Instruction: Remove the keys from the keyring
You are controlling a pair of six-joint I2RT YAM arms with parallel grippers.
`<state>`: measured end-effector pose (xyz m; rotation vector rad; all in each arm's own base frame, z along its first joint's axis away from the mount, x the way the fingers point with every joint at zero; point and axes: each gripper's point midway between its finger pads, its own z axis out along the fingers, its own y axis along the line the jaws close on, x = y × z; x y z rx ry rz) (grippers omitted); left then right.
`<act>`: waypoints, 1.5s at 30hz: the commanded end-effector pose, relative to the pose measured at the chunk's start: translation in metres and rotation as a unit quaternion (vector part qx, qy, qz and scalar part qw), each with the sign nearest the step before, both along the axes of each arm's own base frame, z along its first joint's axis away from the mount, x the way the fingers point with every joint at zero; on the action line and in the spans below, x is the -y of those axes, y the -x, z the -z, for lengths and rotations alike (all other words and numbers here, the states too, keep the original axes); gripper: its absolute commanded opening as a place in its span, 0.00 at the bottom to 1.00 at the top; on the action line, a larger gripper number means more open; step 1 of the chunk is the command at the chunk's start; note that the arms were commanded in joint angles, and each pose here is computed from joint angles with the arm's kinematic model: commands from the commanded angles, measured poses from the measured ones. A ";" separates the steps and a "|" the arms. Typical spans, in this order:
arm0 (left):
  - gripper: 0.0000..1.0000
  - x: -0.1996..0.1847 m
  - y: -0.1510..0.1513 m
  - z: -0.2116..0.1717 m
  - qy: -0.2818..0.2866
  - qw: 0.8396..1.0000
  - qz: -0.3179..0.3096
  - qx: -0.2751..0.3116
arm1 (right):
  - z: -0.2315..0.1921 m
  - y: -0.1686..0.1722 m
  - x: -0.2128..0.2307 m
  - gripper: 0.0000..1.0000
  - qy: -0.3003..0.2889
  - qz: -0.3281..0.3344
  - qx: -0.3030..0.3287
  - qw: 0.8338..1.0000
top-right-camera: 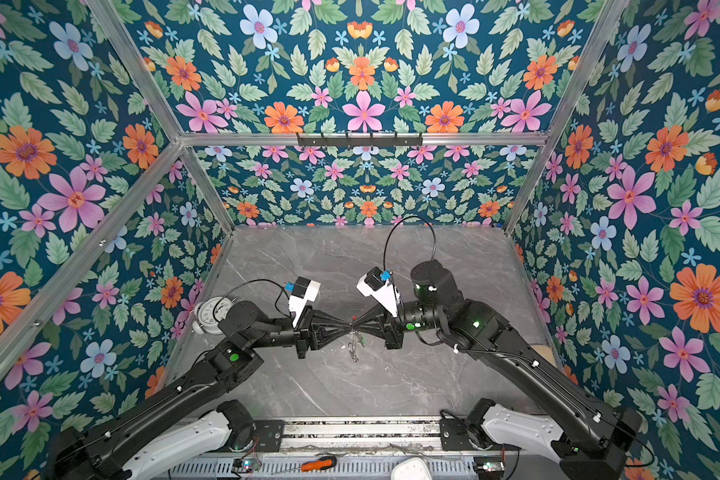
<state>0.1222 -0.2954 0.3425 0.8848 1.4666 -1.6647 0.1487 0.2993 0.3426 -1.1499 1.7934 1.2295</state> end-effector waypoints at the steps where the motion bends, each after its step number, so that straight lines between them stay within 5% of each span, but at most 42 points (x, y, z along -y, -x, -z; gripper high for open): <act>1: 0.05 -0.001 0.006 -0.010 0.014 1.000 0.011 0.025 | -0.010 -0.009 -0.003 0.00 -0.014 0.016 0.019 1.000; 6: 0.00 -0.003 0.002 -0.015 0.023 0.999 -0.004 0.036 | -0.018 -0.011 -0.004 0.03 -0.031 0.023 0.021 0.999; 11: 0.00 -0.009 0.000 -0.020 0.039 0.997 -0.031 0.060 | -0.033 -0.011 0.001 0.43 -0.063 0.041 0.043 0.996; 19: 0.00 -0.027 0.011 -0.035 0.106 0.987 -0.050 0.108 | -0.029 -0.002 0.015 0.55 -0.136 0.057 0.076 0.986; 33: 0.00 -0.032 0.012 -0.044 0.150 0.981 -0.051 0.115 | -0.006 0.011 -0.007 0.60 -0.126 0.015 0.079 0.989; 45: 0.00 -0.033 0.013 -0.046 0.161 0.979 -0.051 0.113 | -0.013 0.012 -0.015 0.37 -0.132 0.003 0.081 0.988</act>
